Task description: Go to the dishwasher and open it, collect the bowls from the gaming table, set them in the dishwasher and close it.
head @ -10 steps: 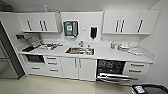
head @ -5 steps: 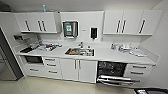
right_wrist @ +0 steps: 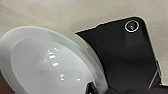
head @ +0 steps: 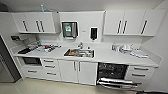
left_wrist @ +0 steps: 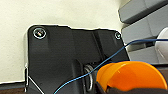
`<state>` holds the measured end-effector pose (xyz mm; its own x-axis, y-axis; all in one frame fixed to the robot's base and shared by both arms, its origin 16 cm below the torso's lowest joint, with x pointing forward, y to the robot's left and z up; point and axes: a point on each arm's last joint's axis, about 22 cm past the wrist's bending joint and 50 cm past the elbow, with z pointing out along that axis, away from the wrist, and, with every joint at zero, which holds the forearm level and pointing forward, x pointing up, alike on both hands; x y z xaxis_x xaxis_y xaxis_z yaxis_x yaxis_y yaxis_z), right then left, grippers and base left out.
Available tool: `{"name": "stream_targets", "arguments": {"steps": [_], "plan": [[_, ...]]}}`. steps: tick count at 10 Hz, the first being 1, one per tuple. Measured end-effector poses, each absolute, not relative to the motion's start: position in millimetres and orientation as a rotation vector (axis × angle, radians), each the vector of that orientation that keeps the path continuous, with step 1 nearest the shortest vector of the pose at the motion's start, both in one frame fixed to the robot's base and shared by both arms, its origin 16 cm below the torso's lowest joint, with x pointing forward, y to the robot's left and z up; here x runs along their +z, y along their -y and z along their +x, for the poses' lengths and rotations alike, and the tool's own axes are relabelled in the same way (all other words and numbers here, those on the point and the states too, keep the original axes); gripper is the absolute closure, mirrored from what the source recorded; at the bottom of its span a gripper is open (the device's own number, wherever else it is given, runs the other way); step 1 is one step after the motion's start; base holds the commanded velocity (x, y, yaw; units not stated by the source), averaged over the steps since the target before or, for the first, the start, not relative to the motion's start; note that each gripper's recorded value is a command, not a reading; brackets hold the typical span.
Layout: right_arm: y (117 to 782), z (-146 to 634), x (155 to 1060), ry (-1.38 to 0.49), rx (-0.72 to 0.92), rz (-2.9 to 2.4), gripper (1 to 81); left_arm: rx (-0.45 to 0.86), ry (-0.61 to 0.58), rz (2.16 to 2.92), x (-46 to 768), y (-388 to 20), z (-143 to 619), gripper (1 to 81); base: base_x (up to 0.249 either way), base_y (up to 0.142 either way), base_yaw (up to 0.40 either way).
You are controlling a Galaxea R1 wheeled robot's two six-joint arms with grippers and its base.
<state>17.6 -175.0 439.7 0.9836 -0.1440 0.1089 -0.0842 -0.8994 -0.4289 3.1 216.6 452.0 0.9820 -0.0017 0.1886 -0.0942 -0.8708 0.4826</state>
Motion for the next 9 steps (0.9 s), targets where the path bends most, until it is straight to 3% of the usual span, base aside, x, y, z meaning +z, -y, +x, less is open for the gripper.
{"name": "stream_targets", "arguments": {"steps": [9], "plan": [[173.0,17.0,439.6,-0.162,-0.188,-2.692,81.1,0.25,0.066,2.608,452.8,-211.6,3.9,81.1,0.114,-0.065,0.0]]}}
